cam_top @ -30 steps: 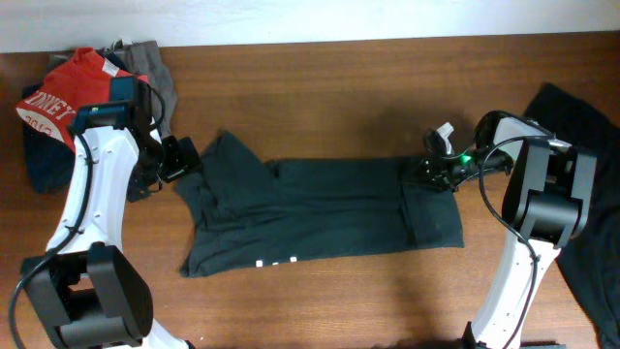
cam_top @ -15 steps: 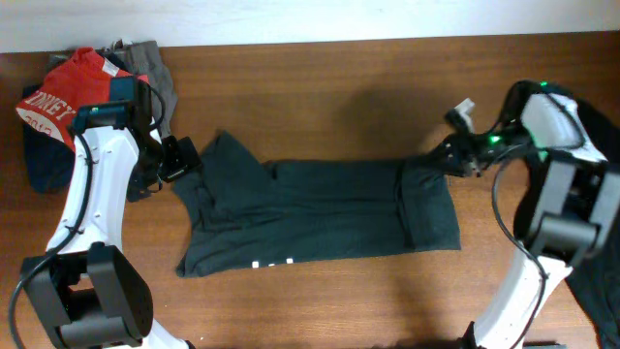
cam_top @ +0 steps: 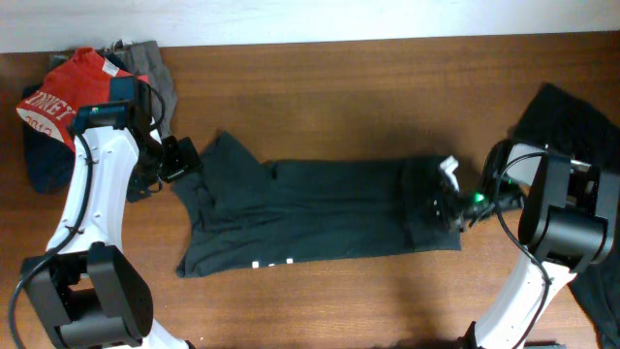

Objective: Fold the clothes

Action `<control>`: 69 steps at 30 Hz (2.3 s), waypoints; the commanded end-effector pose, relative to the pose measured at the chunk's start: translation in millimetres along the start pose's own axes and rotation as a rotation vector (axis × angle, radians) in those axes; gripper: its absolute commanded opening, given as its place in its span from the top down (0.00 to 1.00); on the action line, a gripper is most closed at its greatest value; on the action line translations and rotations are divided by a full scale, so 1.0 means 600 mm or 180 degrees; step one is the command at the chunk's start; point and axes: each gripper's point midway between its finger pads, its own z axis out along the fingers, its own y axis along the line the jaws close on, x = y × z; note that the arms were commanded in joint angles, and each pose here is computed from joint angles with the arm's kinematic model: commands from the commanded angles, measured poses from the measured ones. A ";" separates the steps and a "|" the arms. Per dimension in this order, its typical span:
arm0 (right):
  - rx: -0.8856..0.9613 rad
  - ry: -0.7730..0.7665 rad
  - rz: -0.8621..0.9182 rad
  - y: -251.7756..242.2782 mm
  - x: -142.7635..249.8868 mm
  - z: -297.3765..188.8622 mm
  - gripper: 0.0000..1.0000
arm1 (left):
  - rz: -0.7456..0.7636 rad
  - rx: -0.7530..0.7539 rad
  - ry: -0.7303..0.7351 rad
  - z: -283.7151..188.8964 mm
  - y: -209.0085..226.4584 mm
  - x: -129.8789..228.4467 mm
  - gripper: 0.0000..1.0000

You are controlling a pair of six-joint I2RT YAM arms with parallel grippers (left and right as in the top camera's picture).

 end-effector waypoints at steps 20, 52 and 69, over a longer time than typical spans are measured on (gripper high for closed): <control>0.0776 -0.0393 -0.0360 0.129 -0.041 -0.101 0.69 | -0.0027 0.0043 -0.0054 -0.013 -0.001 0.000 0.01; 0.2436 -0.0263 0.0004 -0.117 -0.104 -0.174 0.13 | -0.0027 0.0041 -0.0046 -0.013 -0.001 0.001 0.01; 0.1351 -0.0300 0.0091 -0.187 -0.062 -0.099 0.38 | -0.0027 0.0041 -0.0046 -0.013 -0.001 0.001 0.01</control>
